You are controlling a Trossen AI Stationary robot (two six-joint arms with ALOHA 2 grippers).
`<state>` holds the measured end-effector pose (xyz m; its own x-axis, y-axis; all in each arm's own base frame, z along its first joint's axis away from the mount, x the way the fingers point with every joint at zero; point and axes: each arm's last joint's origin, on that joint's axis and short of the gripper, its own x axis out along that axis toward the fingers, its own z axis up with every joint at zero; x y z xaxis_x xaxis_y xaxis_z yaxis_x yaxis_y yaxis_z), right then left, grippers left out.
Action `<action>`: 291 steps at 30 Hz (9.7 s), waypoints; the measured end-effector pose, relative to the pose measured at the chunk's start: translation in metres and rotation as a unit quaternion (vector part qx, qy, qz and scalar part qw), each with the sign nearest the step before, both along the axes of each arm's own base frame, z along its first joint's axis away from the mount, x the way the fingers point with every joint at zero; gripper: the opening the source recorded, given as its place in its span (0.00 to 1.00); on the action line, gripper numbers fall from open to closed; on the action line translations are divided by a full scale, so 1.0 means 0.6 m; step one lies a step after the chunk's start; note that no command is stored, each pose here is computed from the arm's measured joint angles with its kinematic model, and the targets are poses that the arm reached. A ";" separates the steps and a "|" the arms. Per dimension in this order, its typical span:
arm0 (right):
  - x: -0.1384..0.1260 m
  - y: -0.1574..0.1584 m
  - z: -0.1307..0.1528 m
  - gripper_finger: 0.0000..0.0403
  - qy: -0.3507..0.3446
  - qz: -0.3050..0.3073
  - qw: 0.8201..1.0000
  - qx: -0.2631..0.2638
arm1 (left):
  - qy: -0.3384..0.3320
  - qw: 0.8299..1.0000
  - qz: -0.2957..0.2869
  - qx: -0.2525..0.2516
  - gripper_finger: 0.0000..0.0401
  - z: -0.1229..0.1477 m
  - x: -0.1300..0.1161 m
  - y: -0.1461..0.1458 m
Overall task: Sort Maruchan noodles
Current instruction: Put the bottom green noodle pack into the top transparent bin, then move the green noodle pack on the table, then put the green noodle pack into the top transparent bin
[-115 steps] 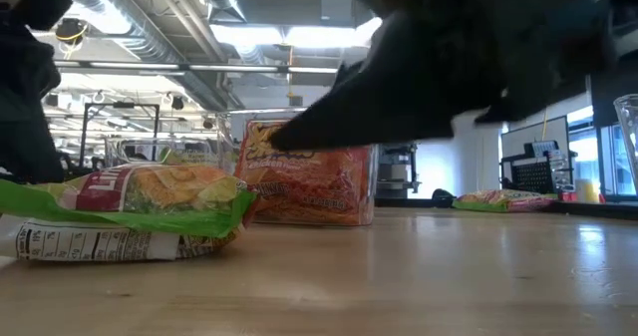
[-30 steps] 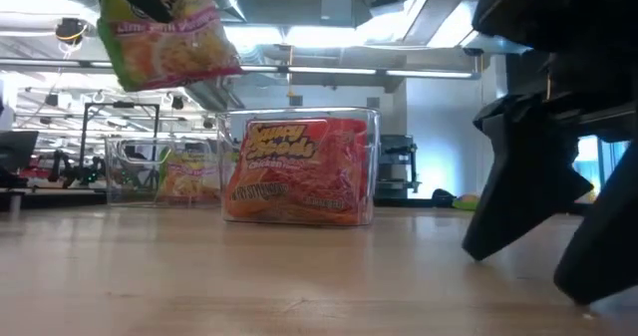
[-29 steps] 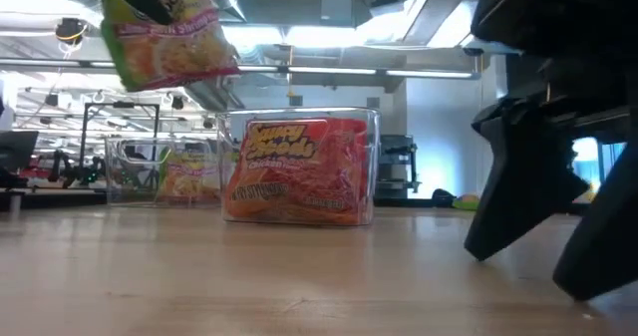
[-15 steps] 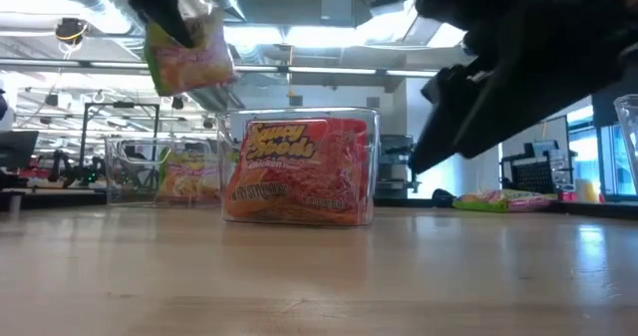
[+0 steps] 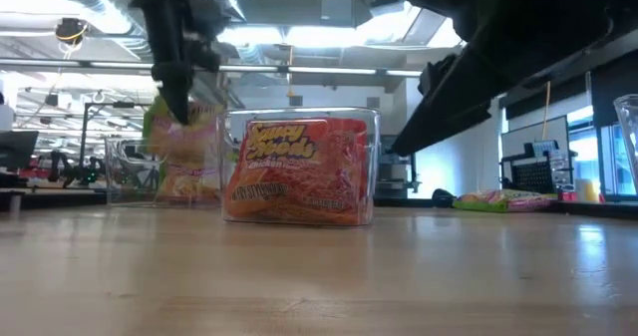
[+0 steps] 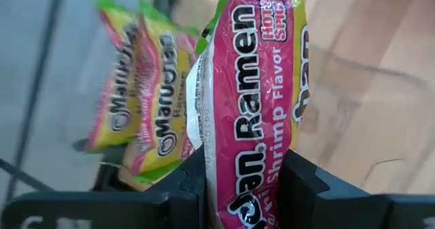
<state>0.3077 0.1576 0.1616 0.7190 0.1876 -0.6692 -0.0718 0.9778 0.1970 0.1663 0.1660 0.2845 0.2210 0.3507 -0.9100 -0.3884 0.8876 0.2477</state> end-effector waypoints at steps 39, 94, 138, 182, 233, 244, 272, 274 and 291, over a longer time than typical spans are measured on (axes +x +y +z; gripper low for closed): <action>-0.006 0.019 0.005 0.68 -0.033 -0.032 0.999 -0.006 | 0.096 0.993 -0.005 -0.062 0.44 -0.116 0.023 0.096; -0.128 -0.343 0.133 0.02 0.214 -0.453 0.828 -0.251 | -0.390 0.900 -0.131 -0.143 0.43 -0.103 0.095 -0.340; -0.214 -0.514 -0.039 0.02 0.239 -0.615 0.749 -0.054 | -0.449 0.874 -0.160 -0.097 0.43 -0.112 0.092 -0.388; -0.078 -0.121 -0.022 0.02 0.136 -0.049 0.989 0.007 | -0.443 0.853 -0.147 -0.232 0.43 -0.113 0.076 -0.435; -0.010 0.188 -0.006 0.02 0.128 -0.025 0.986 -0.102 | -0.403 0.890 -0.082 -0.198 0.43 -0.320 0.186 -0.600; 0.010 0.125 -0.044 0.02 0.083 -0.146 0.967 -0.194 | -0.381 0.878 -0.149 -0.250 0.43 -0.326 0.236 -0.650; -0.018 -0.022 -0.001 0.40 0.029 -0.166 0.977 0.130 | -0.362 0.908 -0.151 -0.149 0.43 -0.284 0.202 -0.659; -0.019 -0.038 -0.018 0.44 0.020 -0.157 0.967 0.197 | -0.365 0.909 -0.149 -0.139 0.43 -0.284 0.202 -0.659; 0.029 -0.023 -0.084 0.78 0.064 -0.185 0.938 0.285 | -0.368 0.917 -0.114 -0.102 0.43 -0.309 0.213 -0.645</action>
<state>0.3248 0.1436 0.1111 0.7258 0.2948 -0.6215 0.3114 0.6648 0.6790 0.2938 -0.2210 0.0992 0.8488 0.0580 -0.5256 -0.1816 0.9655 -0.1866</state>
